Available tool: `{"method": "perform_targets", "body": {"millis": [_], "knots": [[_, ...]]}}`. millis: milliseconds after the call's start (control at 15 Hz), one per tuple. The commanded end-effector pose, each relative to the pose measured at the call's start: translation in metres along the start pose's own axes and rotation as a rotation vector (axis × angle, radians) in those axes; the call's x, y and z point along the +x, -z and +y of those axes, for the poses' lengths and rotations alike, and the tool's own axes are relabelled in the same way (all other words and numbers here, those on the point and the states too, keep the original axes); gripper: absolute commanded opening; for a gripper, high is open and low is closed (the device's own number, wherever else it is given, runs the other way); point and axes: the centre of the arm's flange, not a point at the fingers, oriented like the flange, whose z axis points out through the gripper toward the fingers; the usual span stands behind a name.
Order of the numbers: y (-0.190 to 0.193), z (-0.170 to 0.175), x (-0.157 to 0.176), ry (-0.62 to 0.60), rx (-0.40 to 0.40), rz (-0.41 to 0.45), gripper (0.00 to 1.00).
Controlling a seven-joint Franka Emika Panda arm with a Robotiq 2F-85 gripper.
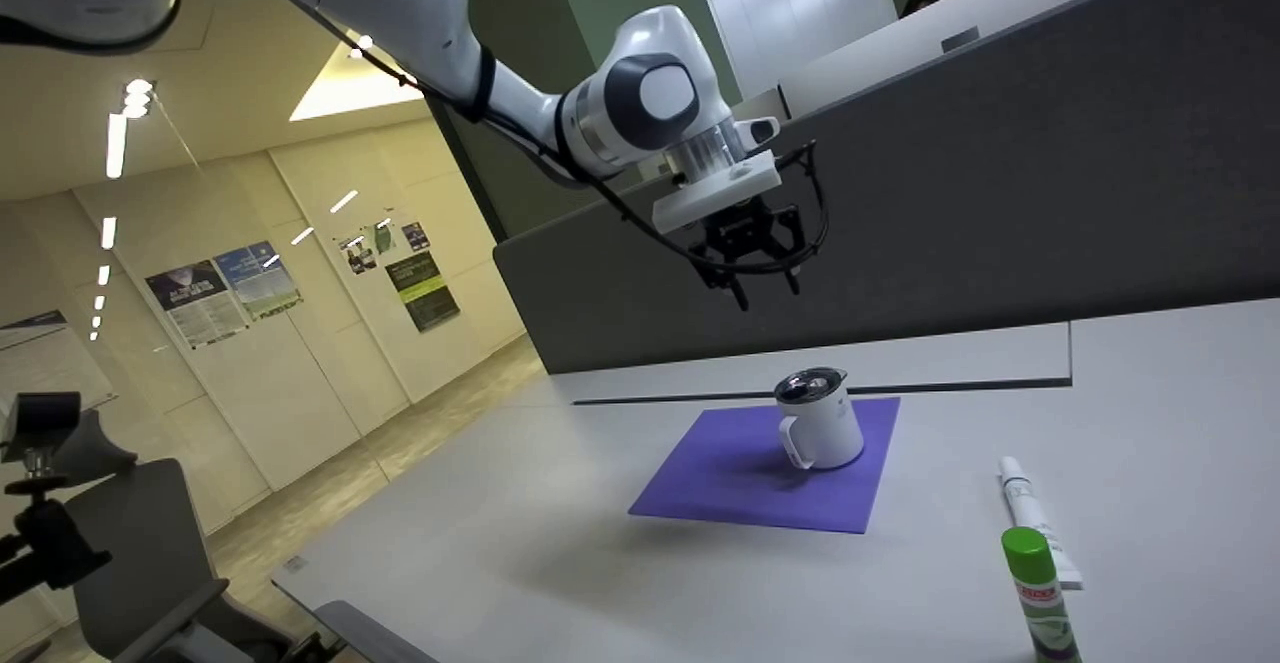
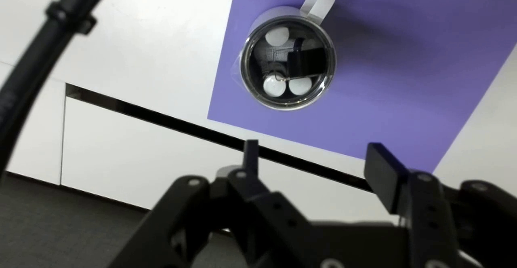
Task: Open the latch on the top of the thermocup
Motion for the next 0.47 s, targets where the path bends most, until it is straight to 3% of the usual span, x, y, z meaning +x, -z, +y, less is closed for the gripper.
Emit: {"method": "perform_targets", "body": {"millis": [0,200,400], "knots": [[0.014,-0.003,-0.013,-0.004,0.028,-0.010,0.98],[0.014,-0.007,-0.016,0.006,0.017,-0.057,1.00],[0.002,-0.004,-0.009,0.004,0.021,-0.041,1.00]]}}
